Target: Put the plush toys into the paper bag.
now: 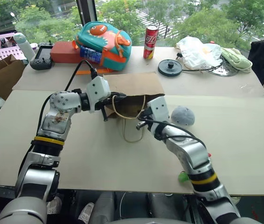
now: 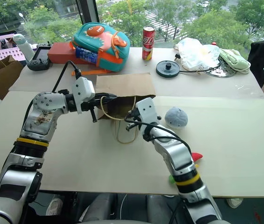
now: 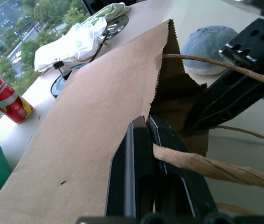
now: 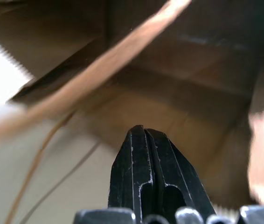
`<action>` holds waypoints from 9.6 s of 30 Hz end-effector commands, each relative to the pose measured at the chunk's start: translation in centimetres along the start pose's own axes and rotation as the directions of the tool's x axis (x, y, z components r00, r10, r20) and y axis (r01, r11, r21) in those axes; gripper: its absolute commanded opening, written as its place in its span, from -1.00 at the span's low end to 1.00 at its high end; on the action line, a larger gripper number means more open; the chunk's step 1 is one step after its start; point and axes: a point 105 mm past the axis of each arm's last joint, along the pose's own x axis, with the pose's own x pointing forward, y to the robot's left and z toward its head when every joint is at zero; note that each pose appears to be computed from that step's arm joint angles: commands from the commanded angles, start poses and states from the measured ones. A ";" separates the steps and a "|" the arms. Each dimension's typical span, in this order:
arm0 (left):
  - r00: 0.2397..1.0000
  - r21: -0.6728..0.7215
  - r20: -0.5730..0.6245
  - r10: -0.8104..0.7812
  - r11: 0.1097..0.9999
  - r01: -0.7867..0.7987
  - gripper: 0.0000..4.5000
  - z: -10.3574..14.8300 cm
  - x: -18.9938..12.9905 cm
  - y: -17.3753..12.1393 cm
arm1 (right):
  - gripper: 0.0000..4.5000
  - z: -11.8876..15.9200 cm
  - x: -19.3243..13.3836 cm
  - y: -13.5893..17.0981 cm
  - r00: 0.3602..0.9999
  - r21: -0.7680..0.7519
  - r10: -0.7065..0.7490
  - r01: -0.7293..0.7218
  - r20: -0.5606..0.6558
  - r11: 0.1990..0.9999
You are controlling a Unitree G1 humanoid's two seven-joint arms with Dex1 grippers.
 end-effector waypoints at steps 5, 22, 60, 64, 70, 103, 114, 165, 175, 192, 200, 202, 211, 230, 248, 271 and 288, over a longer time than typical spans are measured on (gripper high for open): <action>0.997 0.004 0.057 0.043 0.999 -0.044 -1.00 2.4 -0.6 1.5 | -0.99 -1.7 1.0 0.1 0.999 -0.009 -0.005 0.005 -0.052 1.000; 0.985 -0.136 0.119 0.125 0.985 -0.108 -1.00 5.1 -1.1 4.4 | -0.99 -3.0 0.6 0.9 0.994 0.006 0.025 -0.024 -0.103 1.000; 0.987 -0.200 0.110 0.119 0.975 -0.096 -1.00 3.8 -0.8 3.4 | 0.98 -1.8 -7.6 -11.3 0.941 0.016 -0.289 0.296 -0.177 0.955; 0.986 -0.199 0.113 0.120 0.975 -0.096 -1.00 3.9 -0.9 3.4 | 0.98 -2.5 -7.2 -11.5 0.930 0.003 -0.307 0.314 -0.200 0.949; 0.986 -0.204 0.114 0.121 0.974 -0.096 -1.00 3.6 -1.1 3.4 | 0.50 -2.0 -7.1 -11.2 0.938 0.026 -0.300 0.309 -0.172 0.951; 0.983 -0.239 0.152 0.103 0.969 -0.064 -1.00 4.2 -0.6 3.3 | -0.53 6.4 -4.9 -0.5 0.989 0.089 0.144 -0.147 0.036 0.985; 0.984 -0.240 0.162 0.079 0.970 -0.039 -1.00 4.2 -0.3 2.7 | -0.17 7.2 1.4 -0.6 0.999 0.184 0.022 -0.028 0.034 0.983; 0.986 -0.249 0.149 0.073 0.968 -0.034 -1.00 3.6 -0.3 3.0 | 0.74 -7.5 -21.1 -4.1 0.764 0.126 -0.366 0.498 -0.531 0.858; 0.985 -0.242 0.153 0.073 0.970 -0.034 -1.00 3.7 -0.2 3.1 | -0.69 -5.2 -19.3 -3.7 0.834 0.104 -0.344 0.424 -0.431 0.900; 0.984 -0.246 0.164 0.065 0.969 -0.023 -1.00 3.9 0.2 2.7 | -0.85 6.3 -8.5 0.4 1.000 0.297 0.010 -0.009 -0.002 0.955; 0.984 -0.242 0.169 0.063 0.970 -0.020 -1.00 4.1 0.2 2.7 | -0.85 6.3 -3.4 1.2 0.997 0.282 0.073 -0.065 -0.016 0.957; 0.983 -0.243 0.172 0.061 0.970 -0.018 -1.00 4.2 0.3 2.6 | -0.85 6.6 -2.2 1.1 0.996 0.288 0.085 -0.082 0.004 0.954; 0.983 -0.243 0.176 0.051 0.970 -0.007 -1.00 4.3 0.5 2.3 | -0.85 10.2 3.2 2.2 0.986 0.324 0.126 -0.154 0.106 0.933; 0.985 -0.253 0.164 0.054 0.967 -0.011 -1.00 4.0 0.3 2.1 | 0.90 8.3 1.2 1.4 0.986 0.317 0.157 -0.166 0.056 0.934; 0.986 -0.254 0.159 0.058 0.967 -0.016 -1.00 3.9 0.1 2.3 | 0.90 1.7 -5.0 0.1 0.965 0.079 0.212 -0.202 -0.155 0.976; 0.985 -0.244 0.164 0.045 0.970 -0.003 -1.00 4.2 0.1 2.1 | -0.95 -0.7 -2.4 0.0 0.968 0.029 0.167 -0.165 -0.188 0.986; 0.957 -0.262 0.290 -0.019 0.960 0.098 -1.00 6.3 0.9 1.6 | -0.98 6.6 -7.4 -0.3 0.978 0.007 0.205 -0.205 0.031 0.979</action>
